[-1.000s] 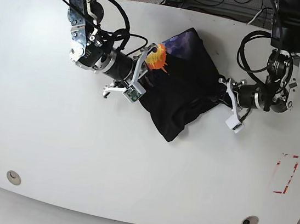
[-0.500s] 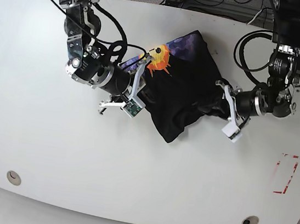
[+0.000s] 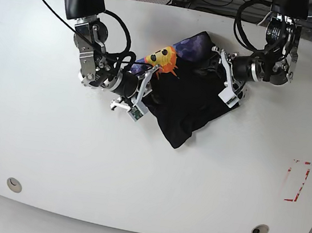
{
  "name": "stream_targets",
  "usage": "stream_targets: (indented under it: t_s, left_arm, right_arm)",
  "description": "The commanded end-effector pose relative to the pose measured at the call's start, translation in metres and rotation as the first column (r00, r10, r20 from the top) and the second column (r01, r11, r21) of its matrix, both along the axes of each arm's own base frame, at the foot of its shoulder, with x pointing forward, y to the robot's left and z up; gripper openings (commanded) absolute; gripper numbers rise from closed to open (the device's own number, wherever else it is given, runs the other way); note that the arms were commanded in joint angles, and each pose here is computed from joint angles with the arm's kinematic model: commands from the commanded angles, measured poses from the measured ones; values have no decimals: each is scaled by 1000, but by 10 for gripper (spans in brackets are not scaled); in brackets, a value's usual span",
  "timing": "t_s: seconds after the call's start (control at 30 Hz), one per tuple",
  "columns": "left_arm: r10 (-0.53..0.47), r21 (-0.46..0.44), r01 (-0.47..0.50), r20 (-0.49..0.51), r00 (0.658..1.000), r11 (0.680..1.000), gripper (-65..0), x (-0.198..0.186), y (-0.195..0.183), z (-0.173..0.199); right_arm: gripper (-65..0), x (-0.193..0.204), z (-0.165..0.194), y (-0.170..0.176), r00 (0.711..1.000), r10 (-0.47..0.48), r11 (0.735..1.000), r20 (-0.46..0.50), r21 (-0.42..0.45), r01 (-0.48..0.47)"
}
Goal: Layout the t-shirt on the table in an organized manner, then fold the t-shirt properly
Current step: 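Release the right gripper and drag the bundle with the left gripper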
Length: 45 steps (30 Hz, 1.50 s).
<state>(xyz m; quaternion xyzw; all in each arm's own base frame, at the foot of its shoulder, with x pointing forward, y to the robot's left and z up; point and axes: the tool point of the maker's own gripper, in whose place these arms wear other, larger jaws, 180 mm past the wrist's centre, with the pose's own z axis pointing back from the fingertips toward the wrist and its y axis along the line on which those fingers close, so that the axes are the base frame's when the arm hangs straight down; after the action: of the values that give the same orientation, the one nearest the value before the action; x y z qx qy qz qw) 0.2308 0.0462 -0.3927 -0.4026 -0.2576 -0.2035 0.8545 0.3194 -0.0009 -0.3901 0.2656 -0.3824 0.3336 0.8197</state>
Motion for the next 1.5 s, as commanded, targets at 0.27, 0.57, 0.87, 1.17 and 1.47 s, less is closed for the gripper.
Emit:
stream_targets:
  t_s: [0.27, 0.57, 0.87, 1.17, 1.47]
  left_arm:
    - [9, 188, -6, -17, 1000, 982, -576, 27, 34, -34]
    - [27, 253, -31, 18, 999, 967, -576, 73, 53, -28]
    - [-4, 221, -28, 140, 990, 975, -579, 87, 48, 13]
    - [-93, 260, 5, 327, 940, 966, -579, 86, 30, 74]
    - [-18, 183, -69, 437, 899, 981, -576, 91, -16, 101]
  right_arm:
    - [-561, -26, -13, -20, 1000, -26, 999, -15, 42, 26]
    - [-561, -61, -6, -28, 999, -46, 998, -14, 53, 47]
    - [-561, -66, 15, -21, 1000, -13, 999, 28, 36, 12]
    - [-556, -38, 64, -47, 986, -43, 997, 164, -54, 53]
    - [-556, -16, 97, -90, 959, -116, 980, 259, -130, 154]
